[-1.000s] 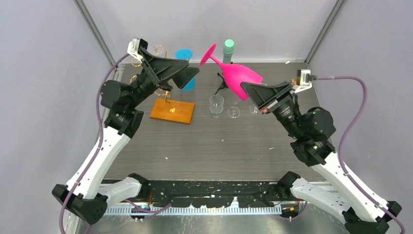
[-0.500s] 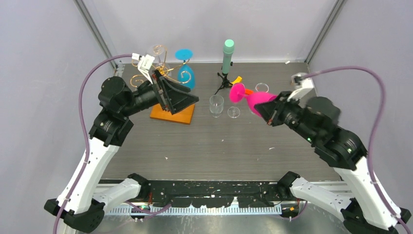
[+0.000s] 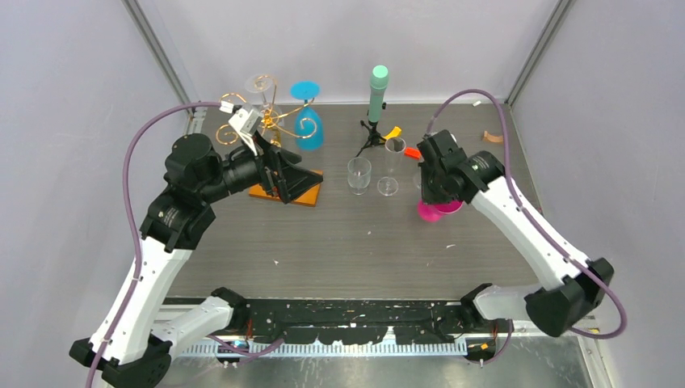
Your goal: Take the wine glass off the wine glass rack
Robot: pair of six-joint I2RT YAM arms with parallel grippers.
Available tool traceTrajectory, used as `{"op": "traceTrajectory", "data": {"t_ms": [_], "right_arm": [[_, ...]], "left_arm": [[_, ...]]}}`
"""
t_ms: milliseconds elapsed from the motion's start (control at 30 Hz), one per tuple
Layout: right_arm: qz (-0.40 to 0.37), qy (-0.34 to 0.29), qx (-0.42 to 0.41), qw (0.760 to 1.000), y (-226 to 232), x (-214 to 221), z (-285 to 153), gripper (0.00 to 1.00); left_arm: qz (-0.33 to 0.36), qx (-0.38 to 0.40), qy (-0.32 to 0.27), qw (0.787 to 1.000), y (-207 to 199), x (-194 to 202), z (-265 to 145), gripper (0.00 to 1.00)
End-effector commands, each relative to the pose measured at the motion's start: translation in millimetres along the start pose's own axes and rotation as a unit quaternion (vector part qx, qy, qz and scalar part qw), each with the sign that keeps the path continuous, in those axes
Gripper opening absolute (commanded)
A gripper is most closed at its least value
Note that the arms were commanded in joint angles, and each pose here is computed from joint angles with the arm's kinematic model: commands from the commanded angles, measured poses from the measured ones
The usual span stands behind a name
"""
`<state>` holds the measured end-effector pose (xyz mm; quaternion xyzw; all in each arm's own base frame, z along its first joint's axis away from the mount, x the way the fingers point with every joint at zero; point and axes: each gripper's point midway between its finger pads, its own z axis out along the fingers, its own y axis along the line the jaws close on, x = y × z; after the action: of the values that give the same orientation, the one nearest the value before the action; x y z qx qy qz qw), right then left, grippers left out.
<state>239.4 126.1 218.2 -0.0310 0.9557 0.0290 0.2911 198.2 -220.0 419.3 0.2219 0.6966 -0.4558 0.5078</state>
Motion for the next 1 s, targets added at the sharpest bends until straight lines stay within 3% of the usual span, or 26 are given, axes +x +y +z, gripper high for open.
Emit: {"op": "traceTrajectory", "data": {"t_ms": [0, 200, 500, 800, 967], "right_arm": [[0.032, 0.029, 0.038, 0.998, -26.1, -4.2, 34.1, 0.0], [0.058, 0.073, 0.018, 0.996, -19.6, -13.6, 72.3, 0.0], [0.061, 0.09, 0.039, 0.993, -29.6, -24.6, 82.6, 0.02], [0.064, 0.101, 0.035, 0.992, -33.6, -27.0, 87.6, 0.28], [0.074, 0.068, 0.042, 0.994, -35.8, -46.6, 78.1, 0.4]], "left_arm": [[0.03, -0.02, -0.01, 0.999, 3.5, -3.5, -7.8, 1.0], [0.032, -0.026, -0.011, 0.999, 7.2, 0.2, -8.1, 1.0], [0.038, -0.043, -0.012, 0.998, 12.5, 3.4, -12.6, 1.0], [0.044, -0.057, -0.02, 0.997, 14.1, -1.9, -16.4, 1.0], [0.052, -0.07, -0.032, 0.996, 15.3, -14.6, -17.2, 1.0]]}}
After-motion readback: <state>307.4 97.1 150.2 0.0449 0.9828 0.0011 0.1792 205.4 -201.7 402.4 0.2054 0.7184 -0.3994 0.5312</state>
